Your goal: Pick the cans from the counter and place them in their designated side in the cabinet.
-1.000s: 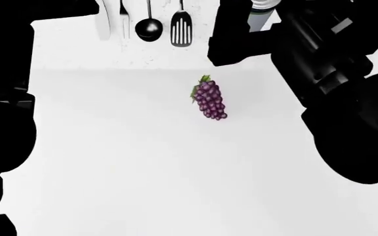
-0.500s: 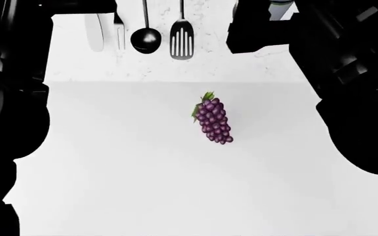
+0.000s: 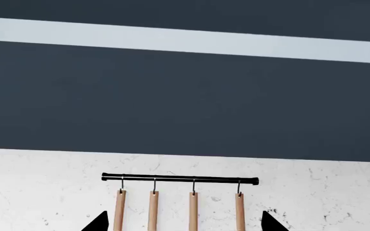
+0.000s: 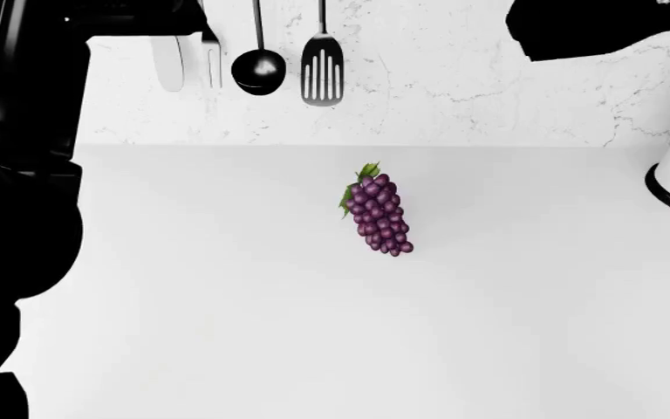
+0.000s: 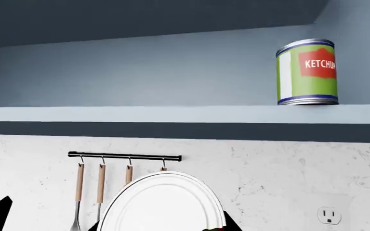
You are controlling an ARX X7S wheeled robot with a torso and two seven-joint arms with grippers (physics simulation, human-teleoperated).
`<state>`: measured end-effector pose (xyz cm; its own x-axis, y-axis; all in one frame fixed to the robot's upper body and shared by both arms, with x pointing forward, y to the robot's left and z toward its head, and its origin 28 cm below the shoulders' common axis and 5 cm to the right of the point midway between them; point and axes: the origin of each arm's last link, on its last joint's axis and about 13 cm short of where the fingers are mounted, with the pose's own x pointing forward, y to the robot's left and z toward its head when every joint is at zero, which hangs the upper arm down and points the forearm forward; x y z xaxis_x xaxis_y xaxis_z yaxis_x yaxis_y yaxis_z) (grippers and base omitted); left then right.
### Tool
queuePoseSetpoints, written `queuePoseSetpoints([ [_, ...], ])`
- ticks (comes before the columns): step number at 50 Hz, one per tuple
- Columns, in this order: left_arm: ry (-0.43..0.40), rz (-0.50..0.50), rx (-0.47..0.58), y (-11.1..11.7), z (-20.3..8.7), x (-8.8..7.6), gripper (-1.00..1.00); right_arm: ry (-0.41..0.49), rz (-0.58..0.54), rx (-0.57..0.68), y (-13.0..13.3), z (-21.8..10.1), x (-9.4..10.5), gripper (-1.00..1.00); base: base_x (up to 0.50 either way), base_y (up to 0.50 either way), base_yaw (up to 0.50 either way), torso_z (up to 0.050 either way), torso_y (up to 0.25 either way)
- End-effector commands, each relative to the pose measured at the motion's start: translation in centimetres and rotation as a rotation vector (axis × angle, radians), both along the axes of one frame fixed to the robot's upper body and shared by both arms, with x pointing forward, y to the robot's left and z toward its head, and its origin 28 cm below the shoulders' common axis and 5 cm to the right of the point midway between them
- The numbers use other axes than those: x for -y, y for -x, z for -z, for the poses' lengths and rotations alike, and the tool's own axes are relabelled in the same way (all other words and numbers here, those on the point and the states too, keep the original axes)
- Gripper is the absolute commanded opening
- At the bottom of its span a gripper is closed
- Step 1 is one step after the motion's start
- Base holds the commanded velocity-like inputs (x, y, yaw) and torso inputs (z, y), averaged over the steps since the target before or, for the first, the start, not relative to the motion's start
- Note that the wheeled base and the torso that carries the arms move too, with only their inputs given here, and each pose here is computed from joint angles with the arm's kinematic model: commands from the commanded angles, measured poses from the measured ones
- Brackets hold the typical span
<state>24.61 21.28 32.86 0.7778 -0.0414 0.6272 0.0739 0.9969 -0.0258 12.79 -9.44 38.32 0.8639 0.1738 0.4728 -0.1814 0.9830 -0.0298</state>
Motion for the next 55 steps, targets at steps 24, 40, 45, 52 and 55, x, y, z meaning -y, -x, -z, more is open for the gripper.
queuePoseSetpoints([
  [24, 0.033, 0.013, 0.005, 0.3, -0.9, -0.4, 1.0, -0.047, 0.074, 0.207, 2.1, -6.9, -1.8, -1.0, 0.0, 0.0, 0.0, 0.0, 0.0],
  [40, 0.058, 0.007, 0.014, 0.9, -1.6, -1.2, 1.0, -0.081, 0.093, 0.266, -0.1, -13.2, -3.3, -1.0, 0.0, 0.0, 0.0, 0.0, 0.0],
  [45, 0.062, 0.005, 0.014, 0.9, -1.6, -1.3, 1.0, -0.089, 0.102, 0.264, -0.7, -13.5, -3.2, -1.0, 0.0, 0.0, 0.0, 0.0, 0.0],
  [52, 0.062, 0.002, 0.011, 0.9, -1.5, -1.4, 1.0, -0.113, 0.108, 0.209, -2.5, -12.9, -3.2, -1.0, 0.0, 0.0, 0.0, 0.0, 0.001],
  [55, 0.063, 0.002, 0.011, 1.0, -1.5, -1.4, 1.0, -0.13, 0.115, 0.163, -3.9, -12.4, -3.1, -1.0, 0.0, 0.0, 0.0, 0.0, 0.0],
])
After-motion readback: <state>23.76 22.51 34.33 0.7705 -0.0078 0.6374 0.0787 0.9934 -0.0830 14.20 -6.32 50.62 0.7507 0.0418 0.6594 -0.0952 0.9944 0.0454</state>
